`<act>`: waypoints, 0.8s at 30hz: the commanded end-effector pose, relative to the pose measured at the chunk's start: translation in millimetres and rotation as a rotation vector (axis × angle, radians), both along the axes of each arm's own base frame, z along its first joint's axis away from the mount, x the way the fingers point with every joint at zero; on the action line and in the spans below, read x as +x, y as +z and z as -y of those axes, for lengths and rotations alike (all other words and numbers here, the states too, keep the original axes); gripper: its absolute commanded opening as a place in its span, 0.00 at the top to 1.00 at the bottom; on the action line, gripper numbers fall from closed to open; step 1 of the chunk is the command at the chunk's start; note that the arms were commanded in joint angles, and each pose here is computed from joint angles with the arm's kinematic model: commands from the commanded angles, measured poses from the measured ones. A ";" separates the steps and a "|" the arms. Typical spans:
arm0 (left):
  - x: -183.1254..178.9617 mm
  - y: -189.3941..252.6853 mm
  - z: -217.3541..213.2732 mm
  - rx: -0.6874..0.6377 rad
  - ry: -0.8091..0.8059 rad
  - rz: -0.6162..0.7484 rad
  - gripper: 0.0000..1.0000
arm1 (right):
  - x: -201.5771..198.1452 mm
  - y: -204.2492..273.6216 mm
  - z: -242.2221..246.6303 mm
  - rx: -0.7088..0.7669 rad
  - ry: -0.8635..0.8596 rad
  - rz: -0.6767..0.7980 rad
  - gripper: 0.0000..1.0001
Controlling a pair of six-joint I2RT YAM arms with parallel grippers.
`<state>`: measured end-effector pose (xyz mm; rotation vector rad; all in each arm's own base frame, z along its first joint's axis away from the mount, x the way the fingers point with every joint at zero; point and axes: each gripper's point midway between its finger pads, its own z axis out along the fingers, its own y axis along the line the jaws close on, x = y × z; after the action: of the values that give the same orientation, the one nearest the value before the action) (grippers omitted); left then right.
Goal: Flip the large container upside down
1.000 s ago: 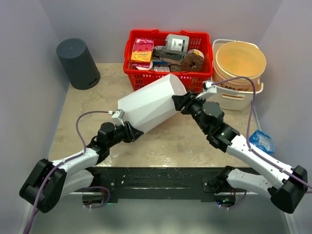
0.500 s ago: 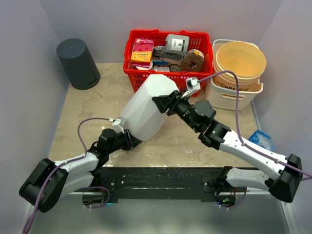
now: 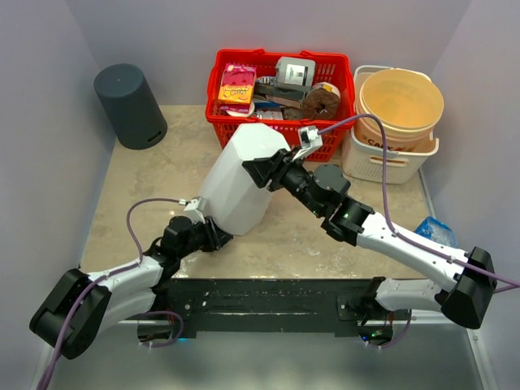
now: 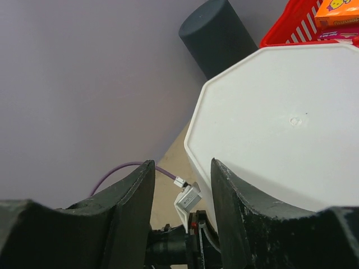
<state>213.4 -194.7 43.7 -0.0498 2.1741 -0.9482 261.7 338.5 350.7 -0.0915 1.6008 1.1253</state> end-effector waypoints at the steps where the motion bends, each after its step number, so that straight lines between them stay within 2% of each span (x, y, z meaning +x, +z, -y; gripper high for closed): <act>1: 27.1 76.6 17.2 -0.128 -0.006 0.266 0.64 | -23.3 -63.6 -25.4 -0.126 0.139 -0.149 0.51; 12: 30.1 74.8 5.4 -0.092 0.057 0.253 0.62 | -25.5 -73.2 -46.0 -0.132 0.194 -0.167 0.51; 15: 30.1 70.4 3.0 -0.074 0.064 0.245 0.57 | -23.9 -80.4 -50.0 -0.155 0.191 -0.182 0.51; 21: 29.0 67.7 0.9 -0.061 0.069 0.237 0.54 | -22.3 -86.7 -56.2 -0.173 0.194 -0.192 0.51; 24: 29.0 64.3 -0.7 -0.048 0.075 0.225 0.48 | -22.3 -87.5 -58.2 -0.176 0.199 -0.192 0.51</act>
<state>213.3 -170.3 34.2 -0.1369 2.2108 -0.7965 257.3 383.5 350.2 -0.1638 1.6001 1.2478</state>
